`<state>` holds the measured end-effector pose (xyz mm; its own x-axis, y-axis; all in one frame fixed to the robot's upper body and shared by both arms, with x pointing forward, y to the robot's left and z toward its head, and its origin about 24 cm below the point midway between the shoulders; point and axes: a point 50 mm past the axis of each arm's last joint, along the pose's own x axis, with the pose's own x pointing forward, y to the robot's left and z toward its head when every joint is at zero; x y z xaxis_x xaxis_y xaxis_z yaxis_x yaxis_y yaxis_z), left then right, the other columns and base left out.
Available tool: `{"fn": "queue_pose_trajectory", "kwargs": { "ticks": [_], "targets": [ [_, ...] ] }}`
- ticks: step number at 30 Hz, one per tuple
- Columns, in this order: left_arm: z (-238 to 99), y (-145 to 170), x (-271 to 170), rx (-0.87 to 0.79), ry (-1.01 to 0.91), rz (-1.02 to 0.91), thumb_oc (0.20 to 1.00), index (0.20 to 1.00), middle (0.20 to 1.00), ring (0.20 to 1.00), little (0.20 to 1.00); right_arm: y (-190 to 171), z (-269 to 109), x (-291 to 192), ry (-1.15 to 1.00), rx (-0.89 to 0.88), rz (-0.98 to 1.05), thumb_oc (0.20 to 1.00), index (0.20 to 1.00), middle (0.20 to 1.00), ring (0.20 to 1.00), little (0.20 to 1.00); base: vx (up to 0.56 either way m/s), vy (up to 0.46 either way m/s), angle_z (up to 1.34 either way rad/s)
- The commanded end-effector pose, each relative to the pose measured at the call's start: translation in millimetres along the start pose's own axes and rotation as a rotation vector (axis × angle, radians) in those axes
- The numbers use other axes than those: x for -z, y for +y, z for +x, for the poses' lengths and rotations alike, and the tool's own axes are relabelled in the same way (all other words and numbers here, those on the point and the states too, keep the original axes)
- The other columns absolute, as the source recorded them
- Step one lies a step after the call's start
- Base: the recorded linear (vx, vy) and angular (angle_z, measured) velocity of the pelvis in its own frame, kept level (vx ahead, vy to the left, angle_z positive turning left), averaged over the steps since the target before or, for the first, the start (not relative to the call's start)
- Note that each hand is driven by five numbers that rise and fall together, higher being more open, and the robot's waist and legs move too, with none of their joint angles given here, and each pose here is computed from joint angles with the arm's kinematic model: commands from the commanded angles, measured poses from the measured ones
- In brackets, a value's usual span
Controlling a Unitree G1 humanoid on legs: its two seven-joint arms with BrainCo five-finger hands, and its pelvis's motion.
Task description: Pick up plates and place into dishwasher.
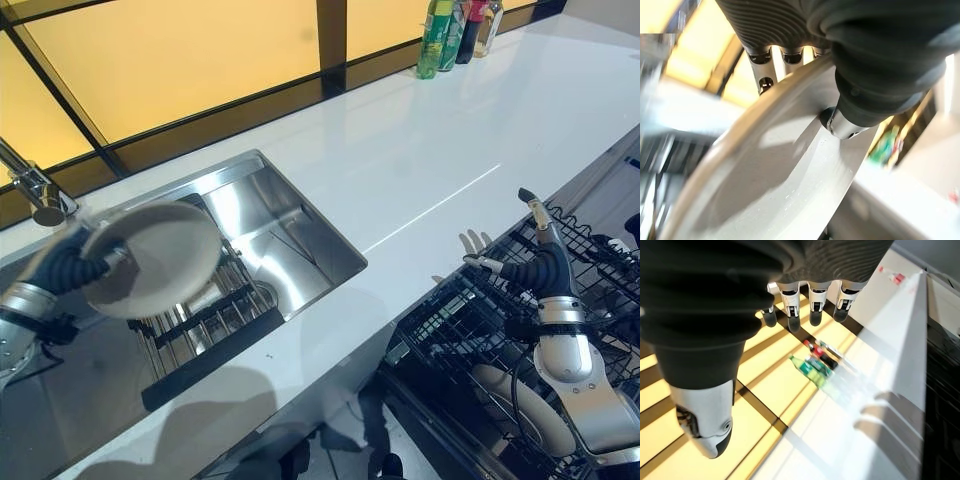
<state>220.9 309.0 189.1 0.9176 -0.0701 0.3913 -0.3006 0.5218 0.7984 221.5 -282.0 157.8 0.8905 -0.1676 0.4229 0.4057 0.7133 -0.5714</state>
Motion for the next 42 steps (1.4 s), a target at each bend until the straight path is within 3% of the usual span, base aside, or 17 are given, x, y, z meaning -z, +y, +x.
{"fn": "queue_pose_trajectory", "kwargs": {
  "ticks": [1,6,10,21,29,42],
  "targets": [
    [10.0,28.1,-20.4,-0.266,-0.167,0.048,0.2,0.2,0.2,0.2,0.2,-14.6,12.0,-38.4,-0.233,0.137,0.016,1.0,1.0,1.0,1.0,1.0,-0.13,-0.046,0.04],
    [13.8,32.7,-38.3,-0.436,-0.286,-0.011,0.2,0.2,0.2,0.2,0.2,-15.3,20.1,-62.9,-0.371,0.204,0.055,1.0,1.0,1.0,1.0,1.0,-0.13,-0.046,0.06],
    [20.4,28.9,-54.7,-0.463,-0.377,-0.062,0.2,0.2,0.2,0.2,0.2,-12.7,25.6,-83.6,-0.478,0.201,0.088,1.0,1.0,1.0,1.0,1.0,-0.13,-0.061,0.06],
    [44.6,-7.2,-118.5,-0.305,-0.738,-0.275,0.2,0.2,0.2,0.2,0.2,26.2,37.8,-131.1,-0.678,0.007,0.284,1.0,1.0,1.0,1.0,1.0,-0.11,-0.057,0.09],
    [51.9,-25.6,-143.9,-0.198,-0.868,-0.362,0.2,0.2,0.2,0.2,0.2,48.1,38.3,-144.2,-0.717,-0.139,0.399,1.0,1.0,1.0,1.0,1.0,-0.07,-0.04,0.05],
    [42.4,-35.4,-177.4,-0.027,-1.119,-0.285,0.2,0.2,0.2,0.2,0.2,53.1,36.1,-149.0,-0.736,-0.227,0.431,1.0,1.0,1.0,1.0,1.0,-0.02,-0.013,0.0]
  ]
}}
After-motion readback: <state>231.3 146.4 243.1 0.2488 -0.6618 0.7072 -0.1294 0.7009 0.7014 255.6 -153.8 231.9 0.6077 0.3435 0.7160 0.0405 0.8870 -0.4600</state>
